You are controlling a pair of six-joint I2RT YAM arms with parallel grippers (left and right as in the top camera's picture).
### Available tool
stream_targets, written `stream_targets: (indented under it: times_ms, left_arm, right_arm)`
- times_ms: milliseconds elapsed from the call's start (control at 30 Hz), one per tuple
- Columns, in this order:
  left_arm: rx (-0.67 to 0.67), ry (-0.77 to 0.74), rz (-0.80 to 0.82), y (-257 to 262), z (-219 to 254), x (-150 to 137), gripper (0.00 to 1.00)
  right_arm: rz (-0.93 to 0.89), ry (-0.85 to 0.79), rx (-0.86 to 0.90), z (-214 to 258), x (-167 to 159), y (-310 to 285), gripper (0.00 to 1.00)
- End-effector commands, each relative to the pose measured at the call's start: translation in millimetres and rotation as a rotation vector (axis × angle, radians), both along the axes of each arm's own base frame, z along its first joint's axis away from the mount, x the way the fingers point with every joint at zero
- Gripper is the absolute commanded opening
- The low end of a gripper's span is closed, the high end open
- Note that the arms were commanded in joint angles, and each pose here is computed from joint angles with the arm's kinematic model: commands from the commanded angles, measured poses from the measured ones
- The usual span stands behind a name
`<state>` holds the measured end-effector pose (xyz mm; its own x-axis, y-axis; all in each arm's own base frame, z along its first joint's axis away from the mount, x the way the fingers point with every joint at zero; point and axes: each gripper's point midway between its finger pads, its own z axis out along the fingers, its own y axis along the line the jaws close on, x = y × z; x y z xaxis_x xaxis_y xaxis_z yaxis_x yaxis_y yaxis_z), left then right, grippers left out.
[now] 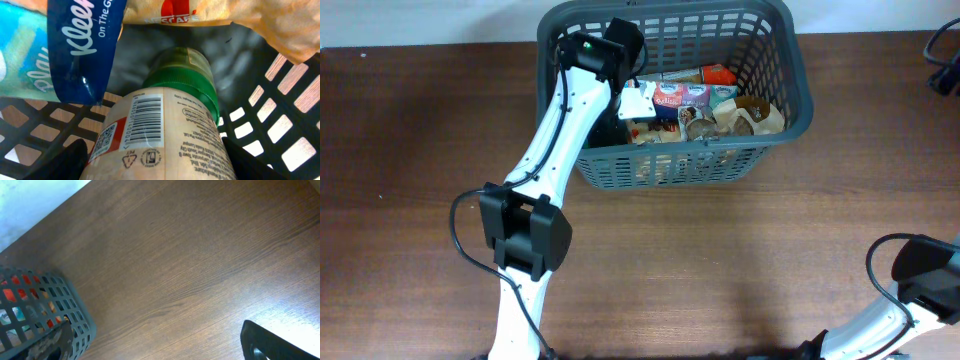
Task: Pack container
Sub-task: 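Place the second jar into the basket and withdraw the left arm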
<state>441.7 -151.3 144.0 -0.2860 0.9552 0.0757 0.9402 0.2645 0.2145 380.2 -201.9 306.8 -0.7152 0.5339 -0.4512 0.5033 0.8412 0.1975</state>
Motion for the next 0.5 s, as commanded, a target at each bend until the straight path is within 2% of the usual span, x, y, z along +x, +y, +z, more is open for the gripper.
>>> stream_targets:
  times_ms: [0, 33, 67, 100, 133, 200, 333, 400, 467]
  left_arm:
    - [0.018, -0.036, -0.005, 7, 14, 2, 0.37]
    - [0.017, -0.038, 0.003, 7, 14, 2, 0.69]
    - [0.015, -0.040, 0.011, 7, 15, 2, 0.78]
    - [0.008, -0.051, 0.020, 6, 18, 2, 0.94]
    - [-0.009, -0.081, 0.049, 4, 25, 4, 0.99]
    - [-0.102, -0.226, 0.195, 1, 65, 14, 0.99]
    - [-0.286, -0.439, 0.332, 5, 150, 20, 0.99]
    - [-0.440, -0.547, 0.408, 13, 204, 19, 0.99]
    - [-0.594, -0.694, 0.577, 43, 261, 19, 0.99]
  right_arm:
    - [0.007, -0.015, 0.007, 3, 2, 2, 0.99]
    - [0.007, -0.015, 0.007, 3, 2, 2, 0.99]
    - [0.007, -0.015, 0.007, 3, 2, 2, 0.99]
    - [0.007, -0.015, 0.007, 3, 2, 2, 0.99]
    - [0.007, -0.015, 0.007, 3, 2, 2, 0.99]
    - [0.007, -0.015, 0.007, 3, 2, 2, 0.99]
    - [0.006, -0.015, 0.007, 3, 2, 2, 0.99]
    - [0.007, -0.015, 0.007, 3, 2, 2, 0.99]
    - [0.006, -0.015, 0.007, 3, 2, 2, 0.99]
